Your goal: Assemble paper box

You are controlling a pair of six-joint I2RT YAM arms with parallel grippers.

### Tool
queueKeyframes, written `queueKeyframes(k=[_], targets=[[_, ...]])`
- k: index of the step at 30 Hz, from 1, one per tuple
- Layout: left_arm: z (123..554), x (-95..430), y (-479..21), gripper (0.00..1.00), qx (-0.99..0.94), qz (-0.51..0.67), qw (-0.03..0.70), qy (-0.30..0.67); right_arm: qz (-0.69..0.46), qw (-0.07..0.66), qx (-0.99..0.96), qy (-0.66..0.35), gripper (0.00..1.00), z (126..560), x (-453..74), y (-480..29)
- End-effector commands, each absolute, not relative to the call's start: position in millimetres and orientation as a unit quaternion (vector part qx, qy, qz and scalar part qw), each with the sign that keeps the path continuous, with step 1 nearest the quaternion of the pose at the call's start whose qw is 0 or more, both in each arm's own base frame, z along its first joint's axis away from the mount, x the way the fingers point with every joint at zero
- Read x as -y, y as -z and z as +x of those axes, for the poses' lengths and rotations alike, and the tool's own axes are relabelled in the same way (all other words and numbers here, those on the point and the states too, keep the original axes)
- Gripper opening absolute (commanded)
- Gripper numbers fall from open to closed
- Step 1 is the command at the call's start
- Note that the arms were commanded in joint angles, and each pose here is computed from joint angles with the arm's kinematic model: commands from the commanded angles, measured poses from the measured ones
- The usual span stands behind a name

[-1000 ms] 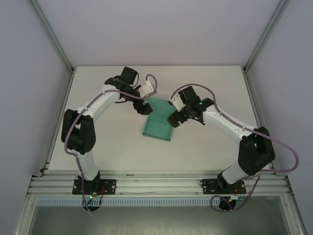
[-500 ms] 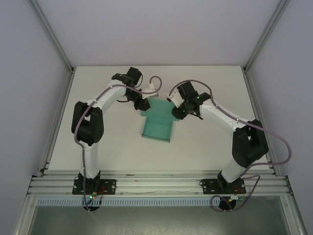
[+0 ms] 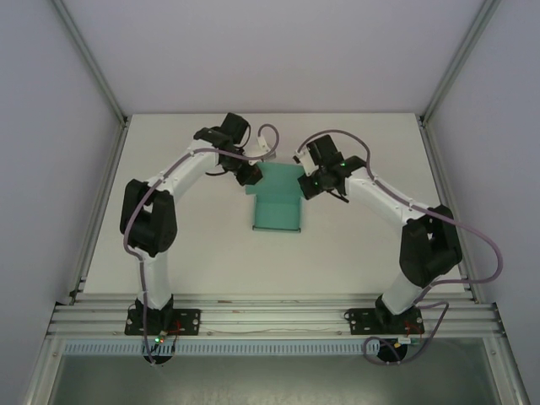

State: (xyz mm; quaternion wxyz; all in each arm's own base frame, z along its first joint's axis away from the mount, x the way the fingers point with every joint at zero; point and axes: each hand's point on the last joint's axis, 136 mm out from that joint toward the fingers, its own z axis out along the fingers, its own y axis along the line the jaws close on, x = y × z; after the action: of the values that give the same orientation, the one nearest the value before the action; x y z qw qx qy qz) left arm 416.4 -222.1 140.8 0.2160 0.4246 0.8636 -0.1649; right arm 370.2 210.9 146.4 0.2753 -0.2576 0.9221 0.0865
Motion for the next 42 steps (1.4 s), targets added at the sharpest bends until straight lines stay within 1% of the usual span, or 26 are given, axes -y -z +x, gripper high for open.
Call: queueKeyframes(k=[1, 2, 3, 6, 9, 11, 12, 16, 19, 20, 25, 29, 32, 36, 42], targets=[[452.2, 203.3, -158.6, 0.02, -0.908, 0.3, 0.278, 0.09, -0.149, 0.293, -0.94, -0.089, 0.0, 380.3, -204.3, -162.1], [455.7, 202.6, -159.5, 0.05, -0.915, 0.273, 0.285, 0.082, -0.124, 0.296, -0.943, -0.092, 0.0, 382.5, -203.1, -161.6], [459.4, 200.3, -157.4, 0.11, -0.923, 0.241, 0.291, 0.072, -0.098, 0.297, -0.945, -0.097, 0.0, 383.7, -203.0, -161.1], [467.5, 198.9, -150.8, 0.17, -0.938, 0.14, 0.309, 0.066, -0.031, 0.309, -0.944, -0.116, 0.0, 388.1, -203.8, -158.2], [472.6, 194.2, -147.1, 0.17, -0.941, 0.052, 0.333, 0.039, 0.025, 0.33, -0.935, -0.13, 0.0, 395.5, -206.0, -155.3], [470.8, 200.1, -143.9, 0.16, -0.939, 0.022, 0.342, 0.036, 0.046, 0.344, -0.928, -0.135, 0.0, 399.9, -209.1, -155.3], [468.4, 205.8, -142.3, 0.14, -0.939, 0.014, 0.34, 0.047, 0.056, 0.352, -0.925, -0.133, 0.0, 402.1, -209.6, -156.5], [457.9, 226.2, -132.5, 0.14, -0.941, -0.007, 0.326, 0.085, 0.078, 0.371, -0.917, -0.12, 0.0, 406.3, -212.2, -159.8], [453.6, 228.4, -126.0, 0.13, -0.941, -0.049, 0.318, 0.103, 0.089, 0.379, -0.913, -0.122, 0.0, 406.4, -219.2, -160.7], [452.0, 226.6, -132.7, 0.13, -0.938, -0.061, 0.324, 0.109, 0.093, 0.382, -0.911, -0.123, 0.0, 406.4, -221.7, -161.4], [443.3, 223.5, -130.6, 0.07, -0.929, -0.121, 0.321, 0.135, 0.112, 0.407, -0.897, -0.13, 0.0, 406.3, -230.0, -170.1], [439.4, 231.4, -132.2, 0.07, -0.922, -0.138, 0.32, 0.17, 0.119, 0.415, -0.891, -0.143, 0.0, 409.0, -237.9, -173.8], [434.6, 230.2, -128.8, 0.07, -0.92, -0.155, 0.318, 0.17, 0.113, 0.419, -0.891, -0.131, 0.0, 408.5, -240.6, -168.7], [427.9, 238.1, -116.0, 0.07, -0.914, -0.171, 0.309, 0.199, 0.098, 0.417, -0.897, -0.11, 0.0, 401.7, -242.8, -150.2], [414.5, 246.0, -105.4, 0.07, -0.915, -0.176, 0.301, 0.201, 0.077, 0.404, -0.907, -0.091, 0.0, 386.2, -237.4, -126.4]])
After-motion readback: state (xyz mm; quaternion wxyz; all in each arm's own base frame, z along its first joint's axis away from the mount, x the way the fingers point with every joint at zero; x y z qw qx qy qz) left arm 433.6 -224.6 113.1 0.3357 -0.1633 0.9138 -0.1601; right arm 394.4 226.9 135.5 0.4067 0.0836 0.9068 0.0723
